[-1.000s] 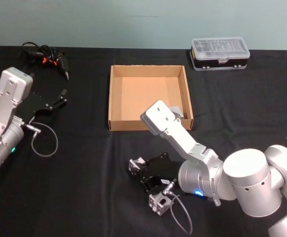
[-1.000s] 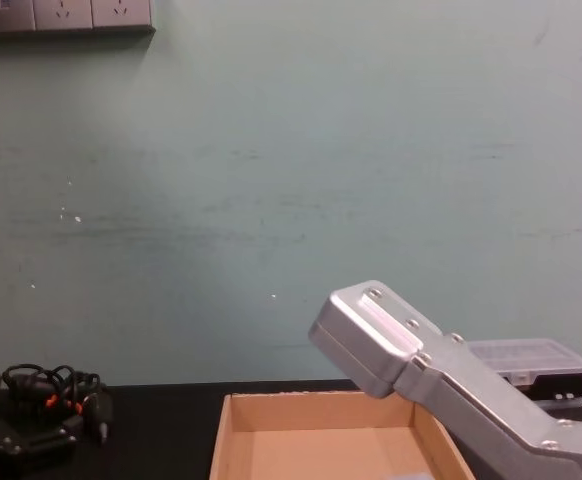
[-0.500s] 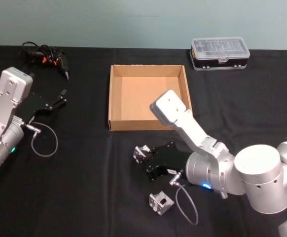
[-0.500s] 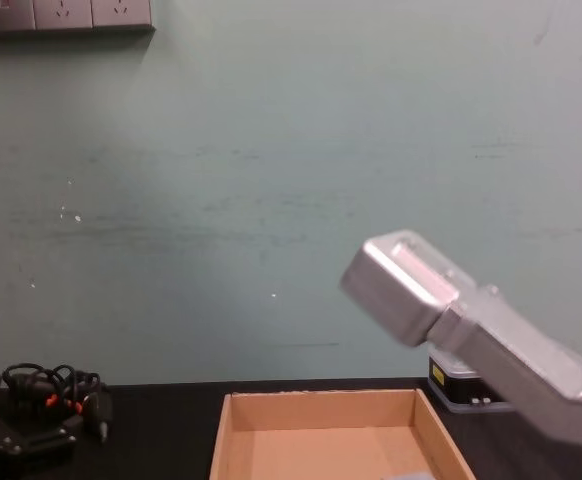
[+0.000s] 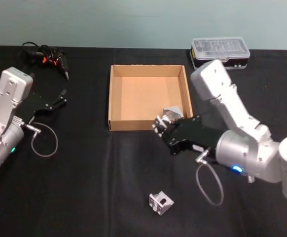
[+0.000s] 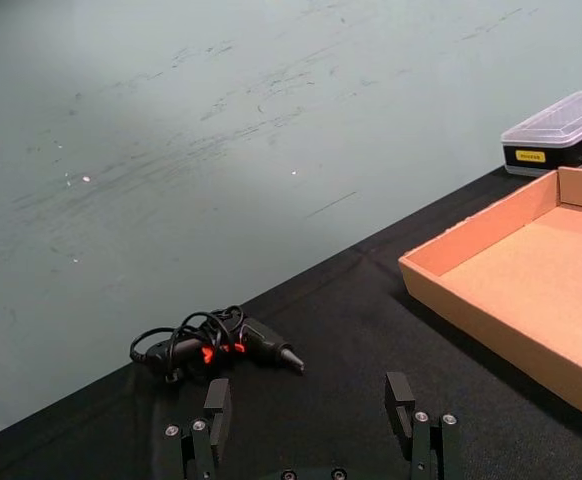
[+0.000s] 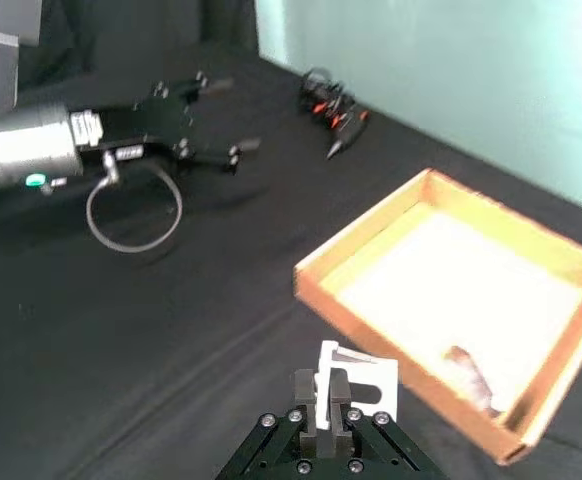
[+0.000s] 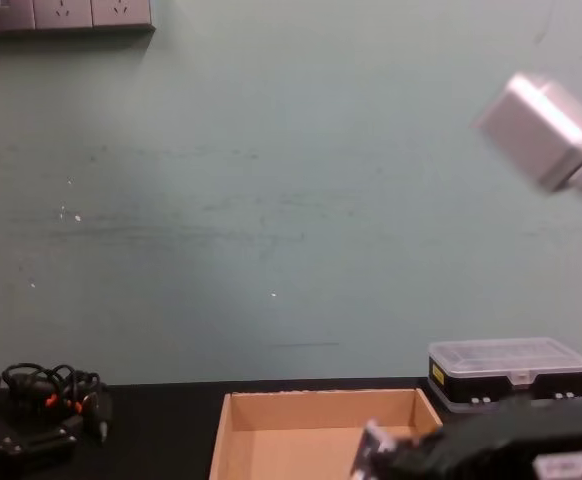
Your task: Use one hand to pick up the angle iron from the table and place it into the box.
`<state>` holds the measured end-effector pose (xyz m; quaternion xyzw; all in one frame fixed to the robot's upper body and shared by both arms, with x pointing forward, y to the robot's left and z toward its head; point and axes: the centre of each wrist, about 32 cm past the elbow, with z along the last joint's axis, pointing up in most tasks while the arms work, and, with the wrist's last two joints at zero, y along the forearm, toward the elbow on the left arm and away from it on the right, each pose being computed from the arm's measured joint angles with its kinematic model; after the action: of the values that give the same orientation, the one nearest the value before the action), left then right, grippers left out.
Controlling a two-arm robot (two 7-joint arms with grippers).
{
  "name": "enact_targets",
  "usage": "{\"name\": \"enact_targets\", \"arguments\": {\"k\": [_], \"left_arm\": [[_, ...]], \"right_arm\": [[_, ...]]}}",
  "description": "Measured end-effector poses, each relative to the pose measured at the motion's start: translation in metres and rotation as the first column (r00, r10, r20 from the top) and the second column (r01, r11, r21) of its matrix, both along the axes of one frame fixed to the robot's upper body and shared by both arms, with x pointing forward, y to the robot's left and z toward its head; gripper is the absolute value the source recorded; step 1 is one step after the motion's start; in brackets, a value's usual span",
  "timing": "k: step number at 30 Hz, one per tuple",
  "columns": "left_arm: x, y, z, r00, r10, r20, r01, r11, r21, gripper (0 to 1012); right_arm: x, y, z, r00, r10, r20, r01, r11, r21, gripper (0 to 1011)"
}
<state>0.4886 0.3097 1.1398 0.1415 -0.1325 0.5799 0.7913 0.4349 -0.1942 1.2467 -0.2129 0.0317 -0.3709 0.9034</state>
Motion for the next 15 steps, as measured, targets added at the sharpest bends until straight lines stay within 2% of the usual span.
{"name": "enact_targets", "arguments": {"k": [7,15], "left_arm": [[0.0000,0.0000,0.0000,1.0000,0.000,0.000,0.000,1.0000,0.000,1011],[0.0000,0.0000,0.0000,1.0000,0.000,0.000,0.000,1.0000,0.000,1011]], "right_arm": [[0.001,-0.020,0.015,0.998,-0.034,0.057,0.032,0.999,0.031,85],[0.008,-0.025,0.022,0.995,-0.045,0.091,0.040,0.998,0.049,85]]}}
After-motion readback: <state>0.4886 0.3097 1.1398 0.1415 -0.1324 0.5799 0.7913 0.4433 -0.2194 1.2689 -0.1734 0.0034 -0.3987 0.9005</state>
